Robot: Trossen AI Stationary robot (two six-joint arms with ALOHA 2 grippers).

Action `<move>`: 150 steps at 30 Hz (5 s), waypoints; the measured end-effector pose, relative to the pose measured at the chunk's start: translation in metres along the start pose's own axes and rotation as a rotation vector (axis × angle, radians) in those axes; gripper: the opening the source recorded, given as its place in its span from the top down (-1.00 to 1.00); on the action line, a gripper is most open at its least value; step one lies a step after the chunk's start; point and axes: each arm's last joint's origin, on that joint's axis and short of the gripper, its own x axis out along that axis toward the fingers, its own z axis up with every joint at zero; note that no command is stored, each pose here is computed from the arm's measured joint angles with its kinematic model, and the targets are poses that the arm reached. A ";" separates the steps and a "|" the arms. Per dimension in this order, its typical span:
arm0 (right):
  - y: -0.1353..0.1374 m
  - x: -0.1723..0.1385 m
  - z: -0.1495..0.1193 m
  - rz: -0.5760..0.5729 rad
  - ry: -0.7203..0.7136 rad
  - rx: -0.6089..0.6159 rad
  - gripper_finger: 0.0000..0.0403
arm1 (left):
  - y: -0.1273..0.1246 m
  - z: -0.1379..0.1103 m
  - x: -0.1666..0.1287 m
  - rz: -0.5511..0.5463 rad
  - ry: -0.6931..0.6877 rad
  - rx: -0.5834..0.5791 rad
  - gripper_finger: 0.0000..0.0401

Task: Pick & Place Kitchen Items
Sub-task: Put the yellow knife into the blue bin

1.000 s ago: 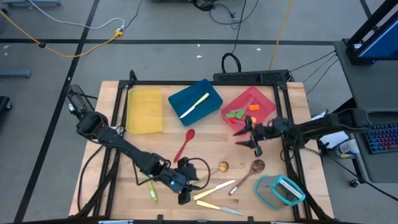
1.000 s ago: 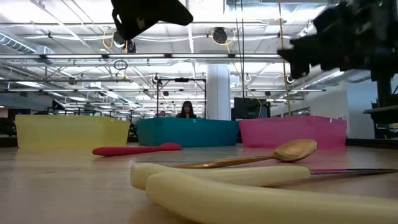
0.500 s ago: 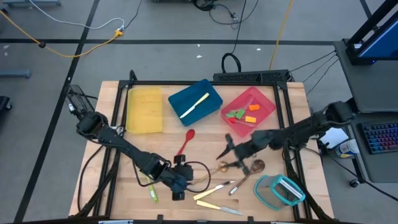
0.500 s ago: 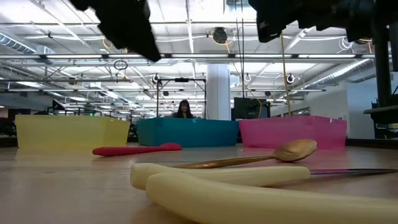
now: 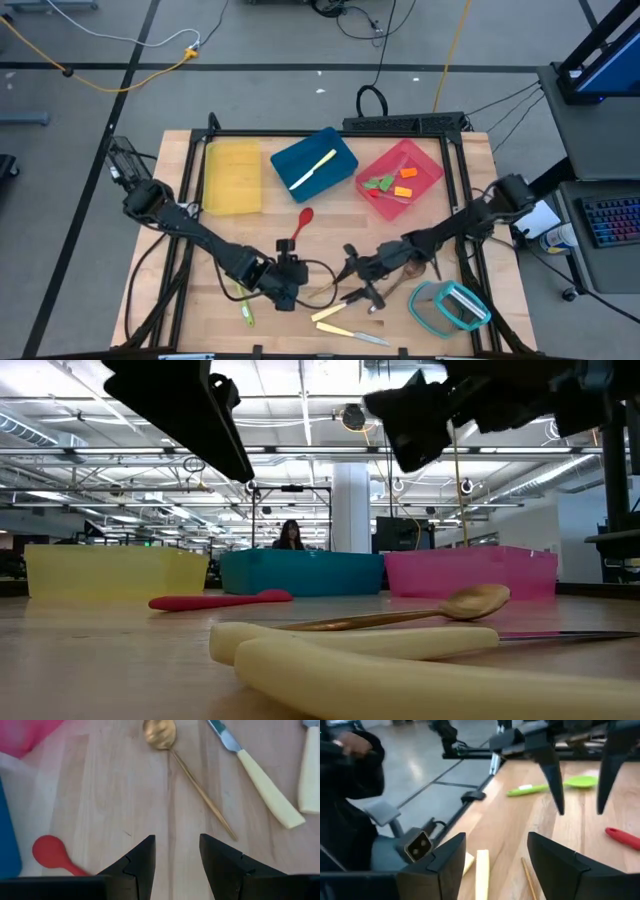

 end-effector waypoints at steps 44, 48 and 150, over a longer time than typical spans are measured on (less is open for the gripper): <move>0.019 0.049 -0.086 -0.132 0.279 0.012 -0.01 | -0.006 0.017 -0.004 0.040 -0.226 -0.434 0.21; 0.019 0.049 -0.086 -0.152 0.277 -0.018 0.03 | -0.007 0.017 -0.004 0.036 -0.229 -0.436 0.21; -0.331 -0.103 0.024 -0.710 0.248 0.078 0.62 | 0.042 0.022 -0.063 0.352 -0.362 -0.415 0.21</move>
